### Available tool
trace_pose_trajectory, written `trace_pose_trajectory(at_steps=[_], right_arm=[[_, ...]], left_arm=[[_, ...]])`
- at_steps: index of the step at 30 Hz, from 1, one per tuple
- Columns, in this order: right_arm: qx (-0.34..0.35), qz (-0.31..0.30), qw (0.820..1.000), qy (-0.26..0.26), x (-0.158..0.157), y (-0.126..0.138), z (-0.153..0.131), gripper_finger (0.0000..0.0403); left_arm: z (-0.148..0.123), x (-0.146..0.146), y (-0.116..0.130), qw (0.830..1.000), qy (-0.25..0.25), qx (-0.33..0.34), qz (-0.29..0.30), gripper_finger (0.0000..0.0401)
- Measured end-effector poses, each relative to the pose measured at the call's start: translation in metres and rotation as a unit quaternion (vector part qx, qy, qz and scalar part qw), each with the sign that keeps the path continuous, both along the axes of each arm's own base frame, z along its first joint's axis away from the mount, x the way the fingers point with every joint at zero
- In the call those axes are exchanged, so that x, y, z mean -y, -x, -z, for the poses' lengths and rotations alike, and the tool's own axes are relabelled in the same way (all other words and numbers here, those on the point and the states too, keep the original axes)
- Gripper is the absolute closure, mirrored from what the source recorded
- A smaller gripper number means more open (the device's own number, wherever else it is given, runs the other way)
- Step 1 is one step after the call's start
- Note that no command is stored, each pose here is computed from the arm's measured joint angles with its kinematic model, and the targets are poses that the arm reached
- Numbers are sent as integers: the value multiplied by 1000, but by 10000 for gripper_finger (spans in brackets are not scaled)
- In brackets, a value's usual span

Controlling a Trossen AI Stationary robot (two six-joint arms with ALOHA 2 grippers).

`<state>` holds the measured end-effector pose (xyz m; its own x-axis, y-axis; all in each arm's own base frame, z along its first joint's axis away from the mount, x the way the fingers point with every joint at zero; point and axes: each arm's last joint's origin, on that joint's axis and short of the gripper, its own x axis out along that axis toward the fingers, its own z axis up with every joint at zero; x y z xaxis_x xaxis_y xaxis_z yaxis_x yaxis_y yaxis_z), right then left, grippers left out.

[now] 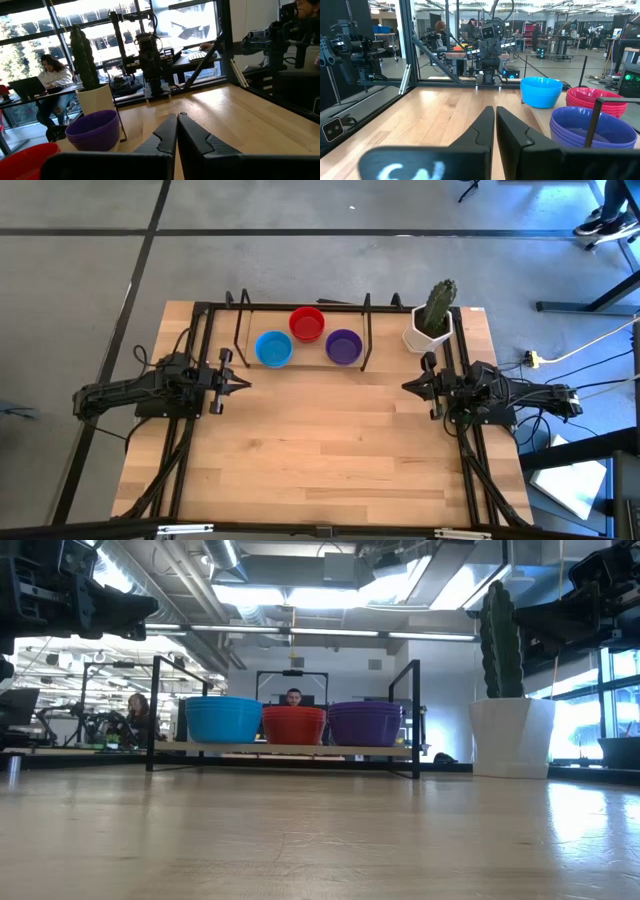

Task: Pick & Place Mini bowls
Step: Return to Home Position

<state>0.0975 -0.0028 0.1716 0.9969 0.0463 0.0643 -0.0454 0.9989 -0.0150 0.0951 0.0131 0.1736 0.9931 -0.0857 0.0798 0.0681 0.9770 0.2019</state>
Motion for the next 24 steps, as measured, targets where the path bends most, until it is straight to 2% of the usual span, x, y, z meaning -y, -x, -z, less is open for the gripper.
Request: trace_pose_trajectory(at_steps=[24], right_arm=[[0, 0, 1000, 0, 0, 0, 0, 382]], left_arm=[[0, 0, 0, 1000, 0, 0, 0, 391]])
